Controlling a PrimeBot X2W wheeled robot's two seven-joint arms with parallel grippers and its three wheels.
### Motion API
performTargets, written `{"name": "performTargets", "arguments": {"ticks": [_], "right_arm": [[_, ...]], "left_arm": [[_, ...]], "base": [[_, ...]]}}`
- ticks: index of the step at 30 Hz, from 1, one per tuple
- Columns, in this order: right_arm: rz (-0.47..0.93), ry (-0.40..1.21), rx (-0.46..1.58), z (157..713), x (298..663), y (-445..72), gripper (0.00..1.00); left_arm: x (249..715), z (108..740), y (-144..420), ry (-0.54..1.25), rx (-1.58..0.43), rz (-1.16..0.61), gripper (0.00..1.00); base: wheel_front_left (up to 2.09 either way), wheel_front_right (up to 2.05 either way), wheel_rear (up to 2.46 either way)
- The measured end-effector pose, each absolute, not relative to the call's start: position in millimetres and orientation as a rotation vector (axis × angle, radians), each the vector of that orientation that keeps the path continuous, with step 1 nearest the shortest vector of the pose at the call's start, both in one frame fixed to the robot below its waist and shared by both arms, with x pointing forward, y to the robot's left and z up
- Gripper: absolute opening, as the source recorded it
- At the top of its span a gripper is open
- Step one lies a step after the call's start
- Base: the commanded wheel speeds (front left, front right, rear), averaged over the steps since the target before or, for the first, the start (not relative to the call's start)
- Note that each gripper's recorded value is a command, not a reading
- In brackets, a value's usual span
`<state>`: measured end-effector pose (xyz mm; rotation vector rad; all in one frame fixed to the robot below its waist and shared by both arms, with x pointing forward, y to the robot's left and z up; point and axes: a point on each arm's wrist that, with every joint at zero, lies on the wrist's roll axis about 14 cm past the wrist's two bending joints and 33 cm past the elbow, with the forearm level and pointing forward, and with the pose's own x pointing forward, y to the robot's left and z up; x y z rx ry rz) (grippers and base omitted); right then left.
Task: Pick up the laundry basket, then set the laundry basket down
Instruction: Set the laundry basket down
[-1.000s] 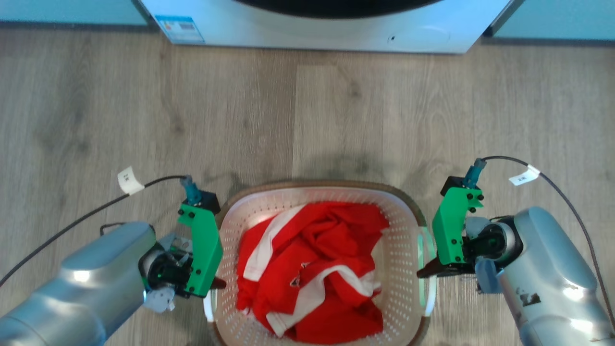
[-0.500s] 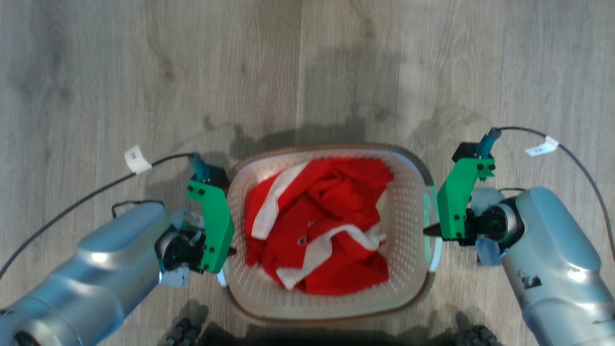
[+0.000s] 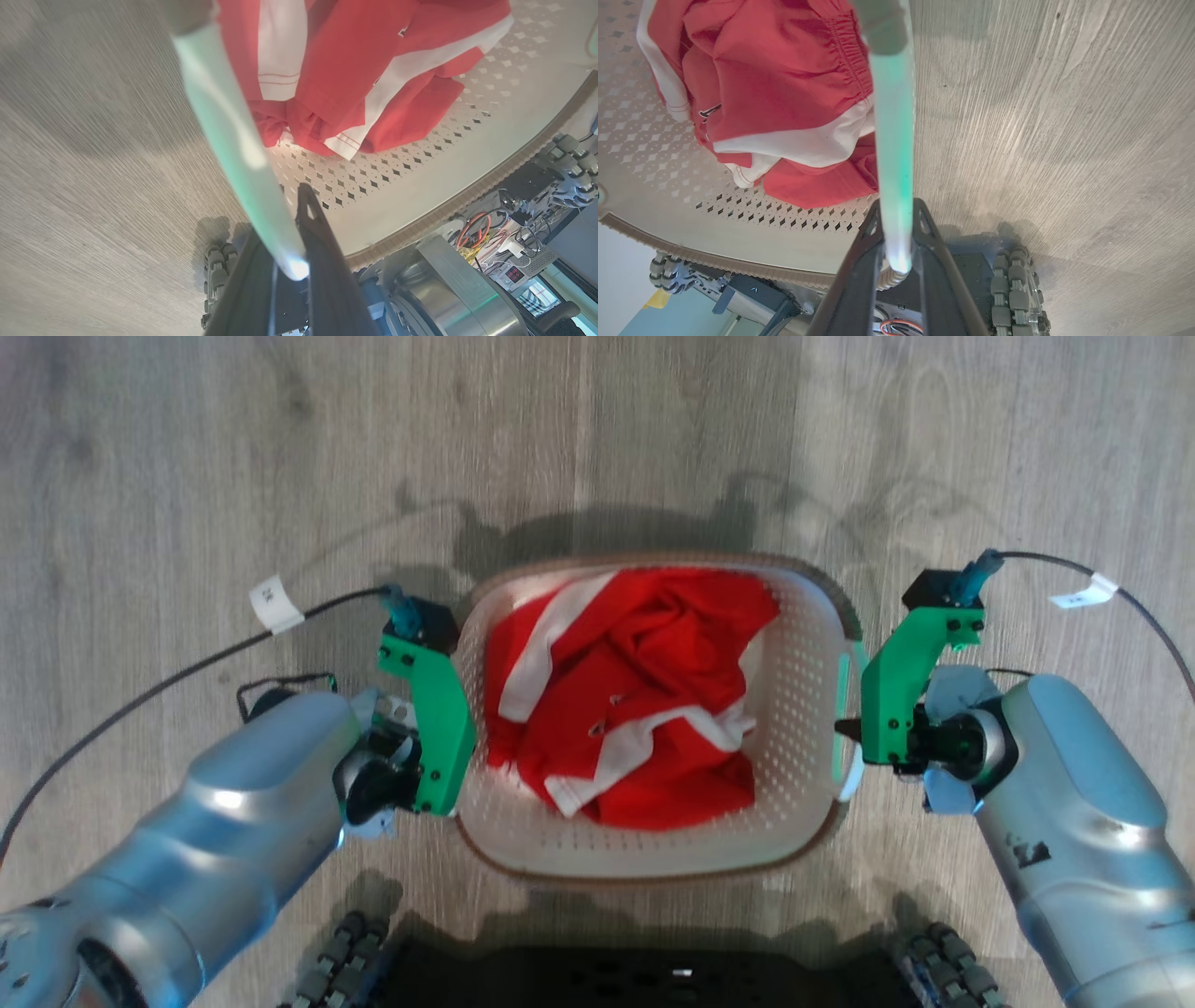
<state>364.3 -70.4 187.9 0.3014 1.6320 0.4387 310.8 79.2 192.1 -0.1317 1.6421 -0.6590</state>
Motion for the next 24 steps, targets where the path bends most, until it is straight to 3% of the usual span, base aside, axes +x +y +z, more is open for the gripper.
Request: {"name": "performTargets", "arguments": {"ticks": [12, 24], "right_arm": [[0.423, 1.528, 0.307, 166, 394, -62, 0.0], [0.426, 1.506, 0.326, 159, 395, -57, 0.0]], "left_arm": [[341, 170, 81, 1.535, -0.108, -0.605, 0.0], [351, 161, 85, 1.489, -0.086, -0.561, 0.03]], "base": [[0.0, 0.0, 0.0], [0.0, 0.0, 0.0]]}}
